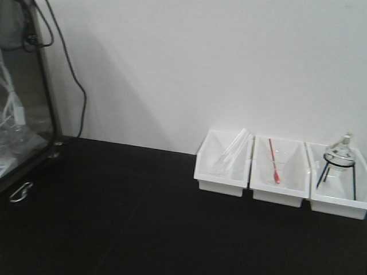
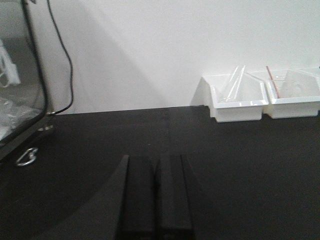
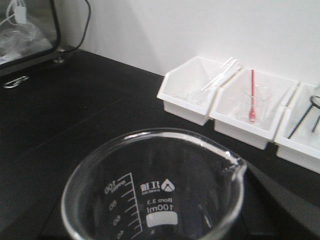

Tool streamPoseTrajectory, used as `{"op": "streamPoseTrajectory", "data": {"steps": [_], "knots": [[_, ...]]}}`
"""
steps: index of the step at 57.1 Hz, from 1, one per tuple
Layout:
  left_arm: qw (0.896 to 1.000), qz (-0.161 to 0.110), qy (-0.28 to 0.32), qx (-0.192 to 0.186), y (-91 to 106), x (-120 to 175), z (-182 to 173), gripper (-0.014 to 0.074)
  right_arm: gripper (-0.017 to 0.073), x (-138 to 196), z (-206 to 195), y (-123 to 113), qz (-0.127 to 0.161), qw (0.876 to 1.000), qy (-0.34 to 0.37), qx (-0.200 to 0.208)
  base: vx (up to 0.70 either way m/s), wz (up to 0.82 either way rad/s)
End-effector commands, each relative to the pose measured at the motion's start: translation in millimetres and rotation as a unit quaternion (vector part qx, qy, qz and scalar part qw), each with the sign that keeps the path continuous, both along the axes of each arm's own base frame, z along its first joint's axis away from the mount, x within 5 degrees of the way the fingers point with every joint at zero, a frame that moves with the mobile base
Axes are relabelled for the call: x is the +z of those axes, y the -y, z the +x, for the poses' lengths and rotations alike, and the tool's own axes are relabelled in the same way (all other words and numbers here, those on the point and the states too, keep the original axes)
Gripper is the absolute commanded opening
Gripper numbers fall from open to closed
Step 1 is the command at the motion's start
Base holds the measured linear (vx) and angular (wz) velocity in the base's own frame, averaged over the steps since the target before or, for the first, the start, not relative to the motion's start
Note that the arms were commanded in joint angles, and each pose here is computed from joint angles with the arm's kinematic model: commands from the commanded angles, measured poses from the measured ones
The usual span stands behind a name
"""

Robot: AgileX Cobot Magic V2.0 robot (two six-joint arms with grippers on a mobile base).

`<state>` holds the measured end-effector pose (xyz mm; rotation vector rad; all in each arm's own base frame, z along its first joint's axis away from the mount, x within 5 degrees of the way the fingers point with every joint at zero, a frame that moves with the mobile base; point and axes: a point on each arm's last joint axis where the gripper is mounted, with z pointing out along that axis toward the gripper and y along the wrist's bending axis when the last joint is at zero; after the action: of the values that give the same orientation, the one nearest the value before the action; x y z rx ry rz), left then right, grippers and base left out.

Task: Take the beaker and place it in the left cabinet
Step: 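Hold the beaker in the right gripper while driving away from the bench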

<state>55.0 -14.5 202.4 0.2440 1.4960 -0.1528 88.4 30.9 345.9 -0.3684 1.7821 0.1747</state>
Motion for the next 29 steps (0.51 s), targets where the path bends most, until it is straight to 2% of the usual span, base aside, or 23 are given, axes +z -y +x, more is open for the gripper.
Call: {"op": "streamPoseTrajectory", "data": {"steps": [1, 29], "knots": [[0.999, -0.017, 0.04, -0.001, -0.4, 3.0, -1.4, 0.0001, -0.0004, 16.2, -0.1, -1.0, 0.011, 0.999, 0.05, 0.008, -0.14, 0.56], [0.999, -0.017, 0.04, -0.001, -0.4, 3.0, -1.4, 0.0001, -0.0004, 16.2, -0.1, -1.0, 0.011, 0.999, 0.05, 0.008, -0.15, 0.58]]}}
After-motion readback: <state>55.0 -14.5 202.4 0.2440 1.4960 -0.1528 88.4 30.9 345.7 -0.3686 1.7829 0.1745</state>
